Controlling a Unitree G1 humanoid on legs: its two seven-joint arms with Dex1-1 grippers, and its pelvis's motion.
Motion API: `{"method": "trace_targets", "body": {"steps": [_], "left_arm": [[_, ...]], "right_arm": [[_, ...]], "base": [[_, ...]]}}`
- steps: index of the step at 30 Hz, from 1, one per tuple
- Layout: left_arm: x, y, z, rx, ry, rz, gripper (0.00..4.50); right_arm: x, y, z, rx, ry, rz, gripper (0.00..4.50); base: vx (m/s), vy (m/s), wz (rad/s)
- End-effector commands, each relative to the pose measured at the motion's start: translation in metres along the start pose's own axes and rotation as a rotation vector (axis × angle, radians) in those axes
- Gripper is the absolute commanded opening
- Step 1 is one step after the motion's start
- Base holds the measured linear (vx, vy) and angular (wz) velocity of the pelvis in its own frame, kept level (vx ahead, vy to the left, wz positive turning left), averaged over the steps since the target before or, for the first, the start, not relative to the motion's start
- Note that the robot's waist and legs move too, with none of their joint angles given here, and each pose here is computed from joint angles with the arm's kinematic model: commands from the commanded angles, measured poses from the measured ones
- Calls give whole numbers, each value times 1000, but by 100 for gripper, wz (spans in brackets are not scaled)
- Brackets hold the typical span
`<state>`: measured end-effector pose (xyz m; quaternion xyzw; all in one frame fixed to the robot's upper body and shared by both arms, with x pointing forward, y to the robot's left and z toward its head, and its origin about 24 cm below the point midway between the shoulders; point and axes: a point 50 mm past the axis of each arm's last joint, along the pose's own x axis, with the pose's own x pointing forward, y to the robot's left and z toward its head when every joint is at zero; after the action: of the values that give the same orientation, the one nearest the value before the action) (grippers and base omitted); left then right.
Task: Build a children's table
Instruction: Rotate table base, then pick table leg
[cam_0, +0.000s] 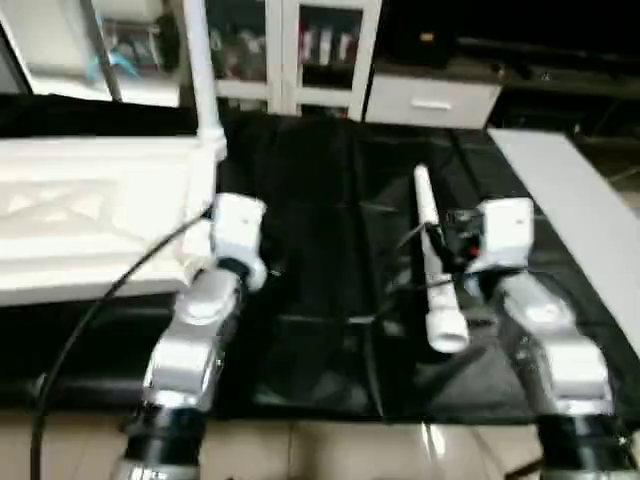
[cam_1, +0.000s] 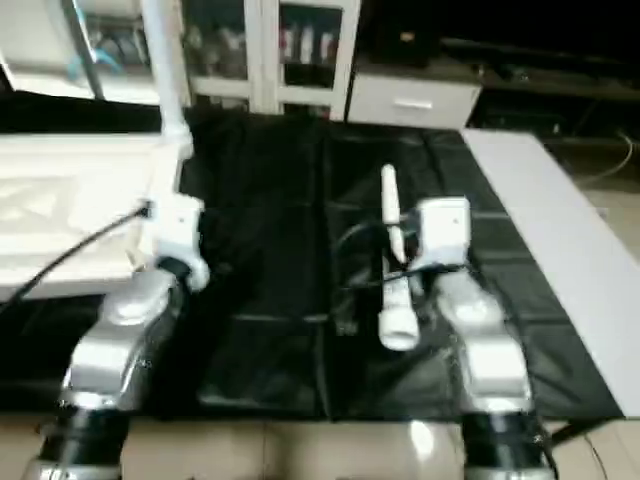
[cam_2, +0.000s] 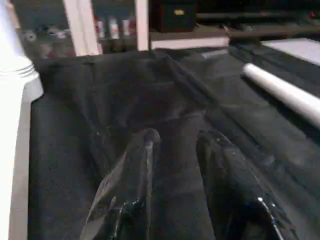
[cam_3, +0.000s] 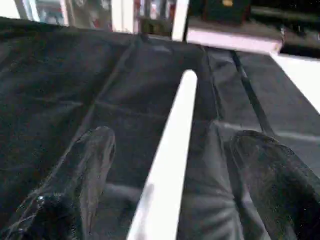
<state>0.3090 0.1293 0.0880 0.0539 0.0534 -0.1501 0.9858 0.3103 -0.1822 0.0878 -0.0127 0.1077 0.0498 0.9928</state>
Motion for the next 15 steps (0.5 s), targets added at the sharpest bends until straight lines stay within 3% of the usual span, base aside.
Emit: {"method": "trace_targets", "body": {"steps": [1,3,5,7,11,15], "left_arm": [[-2,-2,4,10,-9,-74,158],[-3,-3,5,11,-9,-105,161],[-8,-8,7,51,-9,-233,162],[-21,-18,9,105,26,-495,162],[-39,-24,14,145,93,-766,162],[-46,-27,25,153,104,-891,162]], "right_arm": [[5,-5,-3,24,80,-19,404],[7,-6,-4,35,101,-16,422],[13,-11,-6,50,174,-37,432],[22,-15,-7,32,276,-60,432],[31,-15,-7,56,373,-34,432],[36,-11,-15,113,481,26,432]], "base": [[-76,-21,-5],[-84,-7,0],[-79,1,5],[-68,-6,7],[-28,-7,1],[0,0,0]]}}
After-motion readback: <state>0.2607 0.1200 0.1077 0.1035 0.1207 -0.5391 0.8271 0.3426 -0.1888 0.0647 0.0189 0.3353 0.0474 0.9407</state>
